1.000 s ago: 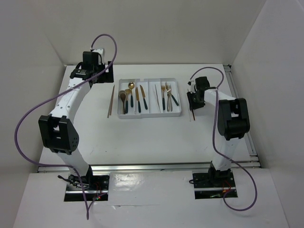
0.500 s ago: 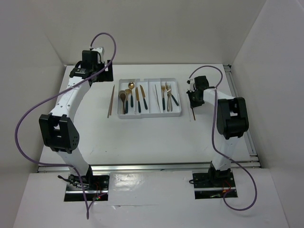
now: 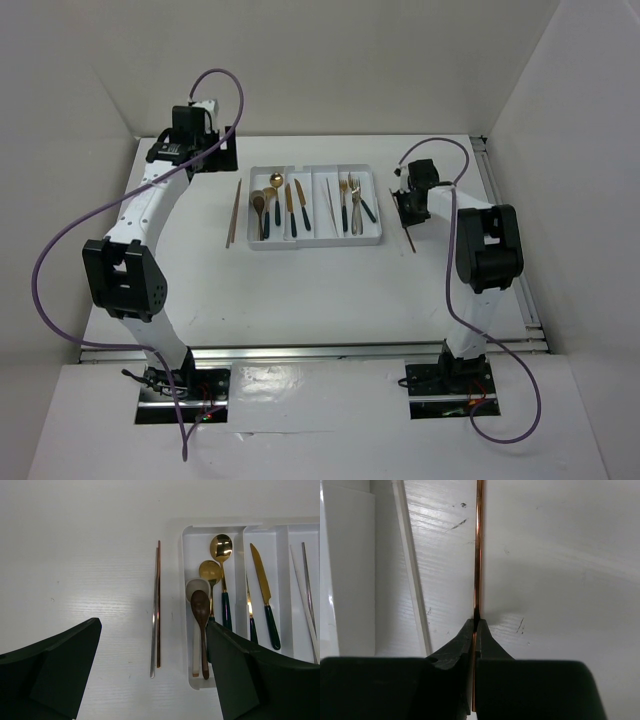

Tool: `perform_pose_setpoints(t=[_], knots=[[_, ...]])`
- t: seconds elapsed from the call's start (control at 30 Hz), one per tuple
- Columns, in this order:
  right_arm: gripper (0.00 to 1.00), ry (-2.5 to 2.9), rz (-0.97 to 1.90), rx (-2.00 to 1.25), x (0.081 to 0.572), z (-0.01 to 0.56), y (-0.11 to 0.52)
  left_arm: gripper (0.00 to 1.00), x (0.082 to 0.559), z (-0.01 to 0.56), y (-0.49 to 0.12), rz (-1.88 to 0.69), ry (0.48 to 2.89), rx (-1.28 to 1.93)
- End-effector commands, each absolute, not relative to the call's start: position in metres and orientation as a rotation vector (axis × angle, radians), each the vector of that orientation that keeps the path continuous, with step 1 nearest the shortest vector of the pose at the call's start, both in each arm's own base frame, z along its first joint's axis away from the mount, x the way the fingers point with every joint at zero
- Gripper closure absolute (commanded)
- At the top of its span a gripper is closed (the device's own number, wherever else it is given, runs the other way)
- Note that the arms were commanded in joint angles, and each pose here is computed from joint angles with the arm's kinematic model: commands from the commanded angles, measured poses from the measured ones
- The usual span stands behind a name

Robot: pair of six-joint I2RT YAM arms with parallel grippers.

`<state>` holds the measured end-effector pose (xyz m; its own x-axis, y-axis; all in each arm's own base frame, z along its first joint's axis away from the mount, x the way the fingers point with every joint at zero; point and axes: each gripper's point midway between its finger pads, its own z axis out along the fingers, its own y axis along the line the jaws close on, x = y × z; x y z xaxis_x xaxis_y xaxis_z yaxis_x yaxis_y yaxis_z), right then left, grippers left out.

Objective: Sort the eating utensils into containers

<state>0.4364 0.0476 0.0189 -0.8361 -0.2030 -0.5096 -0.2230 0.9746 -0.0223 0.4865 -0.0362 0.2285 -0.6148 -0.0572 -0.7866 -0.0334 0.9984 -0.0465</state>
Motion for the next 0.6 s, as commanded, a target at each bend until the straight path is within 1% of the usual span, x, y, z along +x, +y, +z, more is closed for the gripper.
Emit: perform_pose_setpoints(t=[0.0,0.13,0.3,0.37,0.43,0.5,0.53,0.57], knots=[[1.00,2.492,0.008,-0.204,0.457,0.069,0.046,0.00,0.494,0.256,-0.037,-0.061,2.155,-0.088],[1.00,2.276,0.101,-0.101,0.488,0.165,0.059,0.00,0.489,0.265,-0.033,-0.053,2.095,-0.110],[1.00,2.143,0.373,-0.071,0.500,0.238,0.126,0.00,0.477,0.275,-0.026,-0.034,2.041,-0.168],[1.00,2.141,0.481,-0.065,0.497,0.244,0.151,0.00,0.476,0.273,-0.026,-0.038,2.049,-0.177],[1.00,2.142,0.614,-0.045,0.491,0.250,0.192,0.00,0.475,0.275,-0.019,-0.002,2.048,-0.213],[1.00,2.175,0.734,-0.038,0.485,0.242,0.232,0.00,0.470,0.270,-0.012,0.038,2.068,-0.263],[1.00,2.165,0.762,-0.043,0.486,0.248,0.246,0.00,0.468,0.274,-0.009,0.052,2.056,-0.273],[1.00,2.204,0.800,-0.052,0.481,0.235,0.267,0.00,0.466,0.272,-0.007,0.067,2.066,-0.280]])
